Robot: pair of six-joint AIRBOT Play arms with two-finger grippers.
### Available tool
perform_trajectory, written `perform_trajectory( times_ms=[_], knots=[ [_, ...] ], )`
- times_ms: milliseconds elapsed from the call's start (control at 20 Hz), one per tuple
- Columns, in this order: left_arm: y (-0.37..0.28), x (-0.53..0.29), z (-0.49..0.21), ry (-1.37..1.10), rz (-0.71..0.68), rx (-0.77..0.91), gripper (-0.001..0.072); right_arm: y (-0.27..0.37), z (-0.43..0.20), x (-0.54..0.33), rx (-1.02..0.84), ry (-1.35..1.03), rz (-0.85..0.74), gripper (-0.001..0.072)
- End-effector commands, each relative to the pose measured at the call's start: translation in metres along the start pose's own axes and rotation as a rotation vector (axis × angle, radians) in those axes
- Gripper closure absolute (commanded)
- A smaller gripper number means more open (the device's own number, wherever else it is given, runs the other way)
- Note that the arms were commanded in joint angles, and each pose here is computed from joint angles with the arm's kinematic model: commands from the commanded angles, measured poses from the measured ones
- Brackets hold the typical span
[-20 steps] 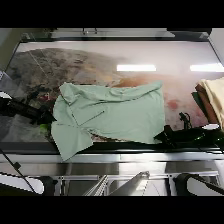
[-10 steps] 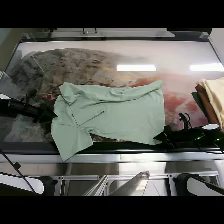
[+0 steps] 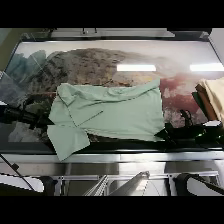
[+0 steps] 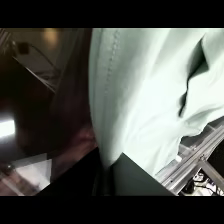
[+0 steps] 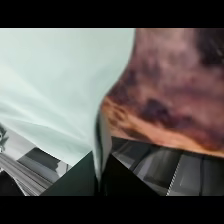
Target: Fold the shirts.
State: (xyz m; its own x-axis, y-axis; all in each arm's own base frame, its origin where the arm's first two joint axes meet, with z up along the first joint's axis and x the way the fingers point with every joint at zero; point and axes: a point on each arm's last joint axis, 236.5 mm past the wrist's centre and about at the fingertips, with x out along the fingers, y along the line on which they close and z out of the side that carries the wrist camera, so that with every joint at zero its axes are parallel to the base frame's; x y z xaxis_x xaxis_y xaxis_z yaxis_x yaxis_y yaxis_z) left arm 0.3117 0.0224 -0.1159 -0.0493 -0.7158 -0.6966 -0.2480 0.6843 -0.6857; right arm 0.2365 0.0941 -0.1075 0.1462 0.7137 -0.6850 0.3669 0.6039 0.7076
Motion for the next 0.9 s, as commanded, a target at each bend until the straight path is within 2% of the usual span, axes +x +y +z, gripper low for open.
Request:
perform_trajectory(
  times_ms=[0,100,250,350,450,550,650,750,850],
  knots=[
    [-0.028,-0.011,-0.005,-0.002,-0.154,-0.018,0.0693,0.013,0.006,-0.005,-0.013,-0.02,0.033,0.0699],
    [-0.06,-0.013,-0.002,-0.022,-0.293,0.0,0.0693,0.058,0.02,-0.023,-0.095,-0.075,0.16,0.0699],
    [-0.162,-0.063,0.001,-0.127,-0.612,0.197,0.0694,0.168,0.042,-0.095,-0.31,-0.25,0.407,0.0699],
    [-0.249,-0.128,-0.018,-0.241,-0.806,0.434,0.0694,0.237,0.043,-0.163,-0.515,-0.425,0.472,0.0699],
    [-0.33,-0.194,-0.06,-0.409,-0.873,0.724,0.0693,0.312,0.019,-0.252,-0.76,-0.675,0.514,0.0698],
    [-0.408,-0.259,-0.148,-0.572,-0.891,1.085,0.0693,0.371,-0.03,-0.335,-0.986,-0.949,0.477,0.0697],
    [-0.456,-0.294,-0.244,-0.729,-0.838,1.401,0.0693,0.409,-0.084,-0.387,-1.145,-1.164,0.415,0.0697],
    [-0.485,-0.302,-0.3,-0.903,-0.671,1.543,0.0692,0.431,-0.131,-0.416,-1.254,-1.337,0.349,0.0697],
    [-0.501,-0.303,-0.312,-1.046,-0.48,1.525,0.0691,0.442,-0.156,-0.428,-1.343,-1.462,0.274,0.0697]
  ],
)
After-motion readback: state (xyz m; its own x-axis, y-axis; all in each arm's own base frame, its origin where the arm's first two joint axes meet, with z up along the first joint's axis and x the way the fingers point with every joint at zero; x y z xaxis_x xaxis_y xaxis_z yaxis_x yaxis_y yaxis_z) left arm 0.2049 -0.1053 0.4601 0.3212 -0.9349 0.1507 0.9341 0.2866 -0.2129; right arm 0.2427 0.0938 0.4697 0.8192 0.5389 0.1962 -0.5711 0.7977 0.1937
